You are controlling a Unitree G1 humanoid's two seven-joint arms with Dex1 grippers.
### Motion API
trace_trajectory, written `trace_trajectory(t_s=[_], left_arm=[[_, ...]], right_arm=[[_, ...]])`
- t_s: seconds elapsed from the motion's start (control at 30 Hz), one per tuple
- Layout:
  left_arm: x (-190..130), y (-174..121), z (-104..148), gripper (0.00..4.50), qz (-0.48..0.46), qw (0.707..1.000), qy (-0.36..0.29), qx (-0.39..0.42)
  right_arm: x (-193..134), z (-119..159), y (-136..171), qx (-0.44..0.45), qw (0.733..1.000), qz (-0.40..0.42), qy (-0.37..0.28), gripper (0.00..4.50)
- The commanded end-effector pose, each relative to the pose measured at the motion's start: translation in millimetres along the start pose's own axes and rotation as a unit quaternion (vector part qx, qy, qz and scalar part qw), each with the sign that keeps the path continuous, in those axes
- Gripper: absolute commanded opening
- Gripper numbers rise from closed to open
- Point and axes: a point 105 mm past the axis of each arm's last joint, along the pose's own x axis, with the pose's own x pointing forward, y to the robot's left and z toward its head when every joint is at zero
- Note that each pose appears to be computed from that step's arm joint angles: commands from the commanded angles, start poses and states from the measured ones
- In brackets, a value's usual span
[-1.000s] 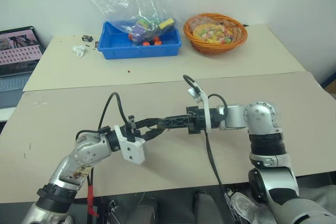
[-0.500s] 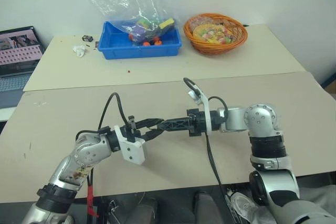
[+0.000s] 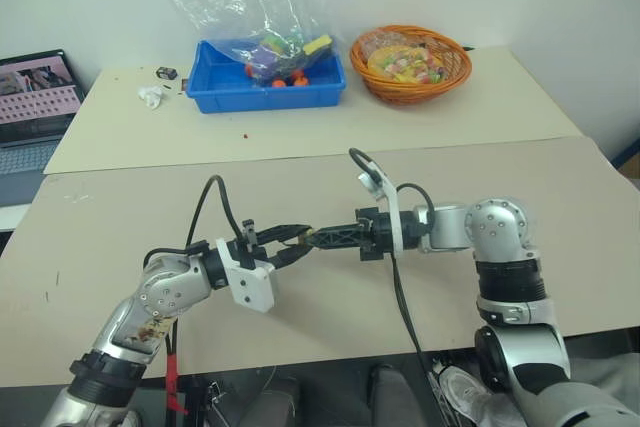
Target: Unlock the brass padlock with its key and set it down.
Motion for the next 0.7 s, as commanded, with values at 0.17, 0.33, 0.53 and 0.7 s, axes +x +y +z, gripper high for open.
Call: trace_trajectory(t_s=[0.17,0.33,0.53,0.7], left_arm=[[0.3,9.1,11.9,0.82,0.012,1.0,-0.017,0.023],[0.1,8.8,11.0,0.82,0.012,1.0,-0.014,0.02],[0.9,8.8,10.2,0.82,0.013,1.0,-0.011,0.009],[1.4,9.9,13.1,1.82,0.015,1.0,-0.022,-0.003]], right_arm=[[3.3,9.3,11.1,-0.011,1.0,0.02,-0.014,0.44],[3.7,10.2,11.8,-0.01,1.0,0.02,-0.017,0.44],[3.4,10.6,12.0,-0.009,1.0,0.019,-0.018,0.44],[3.6,10.8,10.6,-0.008,1.0,0.015,-0.018,0.44]])
